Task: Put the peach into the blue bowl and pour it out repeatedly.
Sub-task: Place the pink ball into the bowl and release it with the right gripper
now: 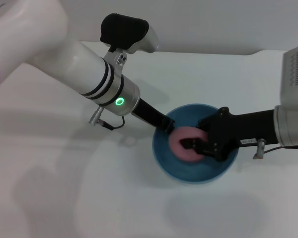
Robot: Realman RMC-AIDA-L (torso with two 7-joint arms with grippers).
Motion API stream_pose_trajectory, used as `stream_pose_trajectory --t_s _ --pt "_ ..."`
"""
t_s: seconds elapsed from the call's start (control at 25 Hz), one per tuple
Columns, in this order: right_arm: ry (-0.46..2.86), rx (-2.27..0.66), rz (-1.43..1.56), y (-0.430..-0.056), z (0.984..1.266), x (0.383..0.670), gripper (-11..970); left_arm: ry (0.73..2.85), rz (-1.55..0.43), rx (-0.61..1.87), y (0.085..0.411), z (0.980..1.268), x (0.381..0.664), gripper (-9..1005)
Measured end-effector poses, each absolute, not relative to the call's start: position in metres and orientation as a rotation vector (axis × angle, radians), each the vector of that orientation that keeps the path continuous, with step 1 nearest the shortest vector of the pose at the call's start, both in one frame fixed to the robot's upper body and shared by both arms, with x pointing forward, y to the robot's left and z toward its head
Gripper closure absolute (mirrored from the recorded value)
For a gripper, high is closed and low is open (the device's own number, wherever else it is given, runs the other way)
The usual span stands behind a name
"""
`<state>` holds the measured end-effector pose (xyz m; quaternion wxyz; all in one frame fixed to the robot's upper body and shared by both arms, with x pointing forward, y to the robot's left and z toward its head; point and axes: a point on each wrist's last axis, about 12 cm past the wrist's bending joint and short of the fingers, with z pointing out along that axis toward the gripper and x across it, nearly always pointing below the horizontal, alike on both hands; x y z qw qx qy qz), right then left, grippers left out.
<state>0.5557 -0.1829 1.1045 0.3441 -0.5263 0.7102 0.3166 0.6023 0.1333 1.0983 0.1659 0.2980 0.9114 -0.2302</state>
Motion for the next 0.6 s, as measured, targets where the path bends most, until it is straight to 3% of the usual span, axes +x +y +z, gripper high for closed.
stream_pose_trajectory --t_s 0.04,0.56,0.6 --pt "1.851 -1.373 0.818 -0.1806 1.1036 0.5561 847 2.596 -0.658 0.848 0.1333 1.0983 0.6022 996" --pt "1.893 -1.333 0.818 -0.1782 1.1046 0.5604 312 2.610 -0.671 0.849 0.1349 1.0989 0.6010 997" --pt "1.893 -1.324 0.815 -0.1798 1.1053 0.5609 312 2.611 -0.669 0.849 0.1351 1.0988 0.6010 997"
